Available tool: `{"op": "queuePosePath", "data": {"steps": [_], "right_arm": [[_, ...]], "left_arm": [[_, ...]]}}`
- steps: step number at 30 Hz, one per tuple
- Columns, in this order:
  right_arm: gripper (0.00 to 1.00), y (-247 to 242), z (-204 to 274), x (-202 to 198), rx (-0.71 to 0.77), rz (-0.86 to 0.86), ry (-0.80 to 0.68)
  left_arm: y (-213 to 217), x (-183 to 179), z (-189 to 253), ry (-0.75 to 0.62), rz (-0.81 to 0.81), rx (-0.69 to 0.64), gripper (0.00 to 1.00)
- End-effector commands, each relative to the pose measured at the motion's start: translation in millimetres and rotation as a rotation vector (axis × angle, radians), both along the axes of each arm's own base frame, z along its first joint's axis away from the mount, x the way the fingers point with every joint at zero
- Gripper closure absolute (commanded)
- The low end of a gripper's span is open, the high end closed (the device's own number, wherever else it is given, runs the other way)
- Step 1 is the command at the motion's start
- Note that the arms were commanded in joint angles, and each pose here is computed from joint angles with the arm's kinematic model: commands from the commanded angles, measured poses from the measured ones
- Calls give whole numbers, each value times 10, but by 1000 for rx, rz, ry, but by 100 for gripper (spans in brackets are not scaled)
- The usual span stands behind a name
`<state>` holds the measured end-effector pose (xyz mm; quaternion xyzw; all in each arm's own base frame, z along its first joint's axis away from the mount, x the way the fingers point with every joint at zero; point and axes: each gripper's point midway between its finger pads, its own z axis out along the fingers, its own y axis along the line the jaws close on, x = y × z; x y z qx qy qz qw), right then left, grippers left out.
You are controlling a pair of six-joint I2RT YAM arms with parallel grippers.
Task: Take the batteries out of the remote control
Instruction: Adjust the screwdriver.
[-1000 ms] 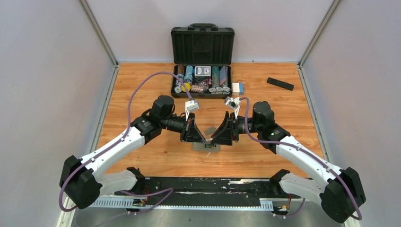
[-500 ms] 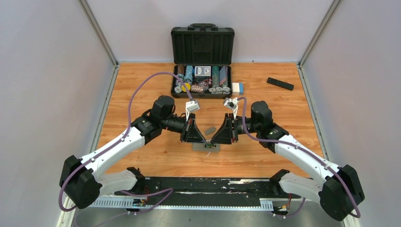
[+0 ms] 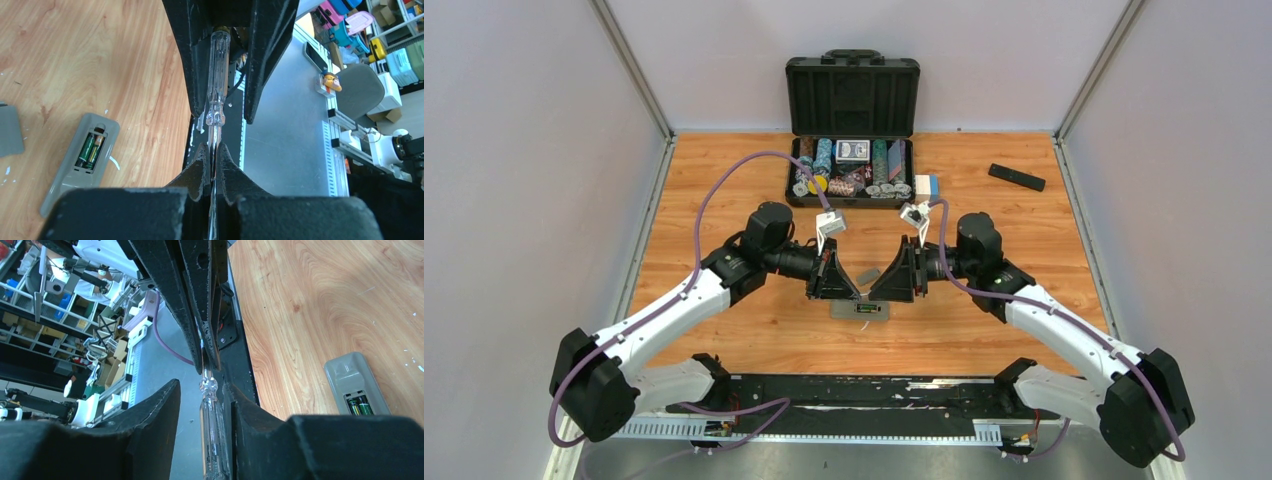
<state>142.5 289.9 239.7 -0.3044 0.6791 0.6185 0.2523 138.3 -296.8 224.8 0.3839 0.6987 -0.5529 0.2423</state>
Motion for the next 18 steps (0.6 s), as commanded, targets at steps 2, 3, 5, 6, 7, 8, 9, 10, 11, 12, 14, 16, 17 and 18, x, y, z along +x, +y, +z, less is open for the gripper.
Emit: {"op": "queuePosePath", "data": {"steps": [2, 3, 5, 6, 7, 8, 9, 10, 11, 12, 14, 16, 17, 18], "right_arm": [[64, 9, 114, 15, 38, 3, -4], [66, 3, 104, 11, 37, 3, 1], [70, -9, 98, 20, 37, -4, 5], [70, -18, 97, 26, 38, -7, 8], [69, -25, 97, 30, 39, -10, 9], [64, -34, 91, 35, 38, -12, 12], [58, -45, 88, 36, 38, -12, 14], [52, -55, 85, 42, 38, -14, 15], [50, -68, 77, 50, 37, -17, 16], [49, -79, 75, 56, 37, -20, 17], [49, -94, 75, 68, 37, -25, 17], [53, -97, 79, 70, 38, -25, 17], [54, -95, 85, 72, 39, -24, 16], [57, -92, 82, 72, 38, -20, 17]], "left_arm": [[5, 98, 25, -42, 59, -13, 100], [6, 101, 30, -44, 63, -16, 100], [8, 109, 28, -44, 73, -18, 100], [8, 115, 31, -46, 78, -19, 100], [9, 123, 31, -48, 83, -21, 100], [6, 128, 36, -49, 86, -24, 100], [3, 135, 40, -50, 89, -27, 100], [-1, 138, 47, -50, 91, -29, 100], [-4, 140, 53, -49, 92, -31, 100], [-8, 138, 63, -51, 91, -35, 100], [-11, 141, 61, -48, 90, -35, 100], [-12, 143, 52, -44, 88, -33, 100], [-16, 145, 52, -44, 88, -33, 100], [-18, 142, 45, -42, 87, -32, 100]]}}
